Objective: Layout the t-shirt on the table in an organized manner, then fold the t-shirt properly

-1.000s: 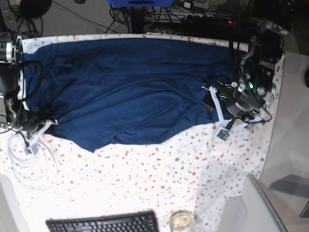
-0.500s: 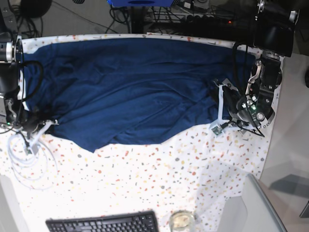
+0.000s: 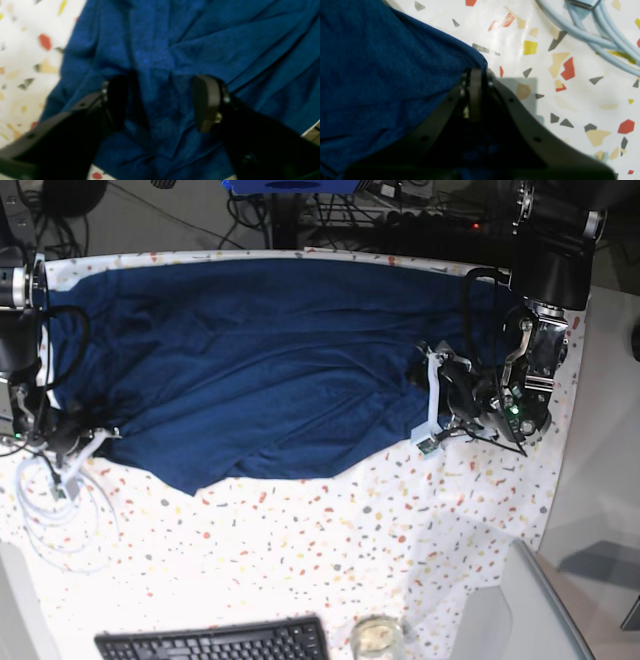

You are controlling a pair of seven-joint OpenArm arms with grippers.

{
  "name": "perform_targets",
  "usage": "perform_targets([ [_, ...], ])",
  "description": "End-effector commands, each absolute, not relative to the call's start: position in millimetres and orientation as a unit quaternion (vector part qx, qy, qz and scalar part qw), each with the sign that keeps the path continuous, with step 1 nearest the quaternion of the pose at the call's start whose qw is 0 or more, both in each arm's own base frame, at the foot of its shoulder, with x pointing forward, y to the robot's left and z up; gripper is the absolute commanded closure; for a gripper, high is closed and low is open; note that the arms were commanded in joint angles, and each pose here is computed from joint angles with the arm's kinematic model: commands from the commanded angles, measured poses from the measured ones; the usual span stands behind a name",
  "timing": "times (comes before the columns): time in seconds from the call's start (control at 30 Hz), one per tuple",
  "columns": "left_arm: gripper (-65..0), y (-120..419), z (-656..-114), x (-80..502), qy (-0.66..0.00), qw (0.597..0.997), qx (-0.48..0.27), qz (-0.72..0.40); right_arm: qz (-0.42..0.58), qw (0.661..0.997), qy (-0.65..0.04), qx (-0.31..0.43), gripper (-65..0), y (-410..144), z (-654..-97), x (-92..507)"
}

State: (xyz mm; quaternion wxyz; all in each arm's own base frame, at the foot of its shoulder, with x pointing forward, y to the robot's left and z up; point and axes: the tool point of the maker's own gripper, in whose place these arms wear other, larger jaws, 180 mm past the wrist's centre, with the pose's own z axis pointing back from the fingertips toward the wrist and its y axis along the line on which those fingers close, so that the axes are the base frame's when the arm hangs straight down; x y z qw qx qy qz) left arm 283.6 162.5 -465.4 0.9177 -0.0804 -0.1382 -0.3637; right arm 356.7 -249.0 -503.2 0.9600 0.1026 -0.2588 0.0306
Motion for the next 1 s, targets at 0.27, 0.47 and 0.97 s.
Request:
perform_targets([
  [0.27,-27.5,155.7,-454.8,294.0,-0.159,0.913,-0.09,-0.366,0.044,0.968,-0.228,0.092,-0.2,-253.2,-508.3,346.9],
  [0.47,-27.5,152.6,-444.6,299.0,-0.174,0.906,-0.08,-0.378,0.044,0.968,-0.228,0.092,-0.2,-254.2,-508.1,346.8],
  [0.97,-27.2,161.3,-443.5,295.8,-0.156,0.91,-0.065,-0.379,0.043,0.969,-0.227,0.092,-0.2,-254.2,-508.7,346.0],
])
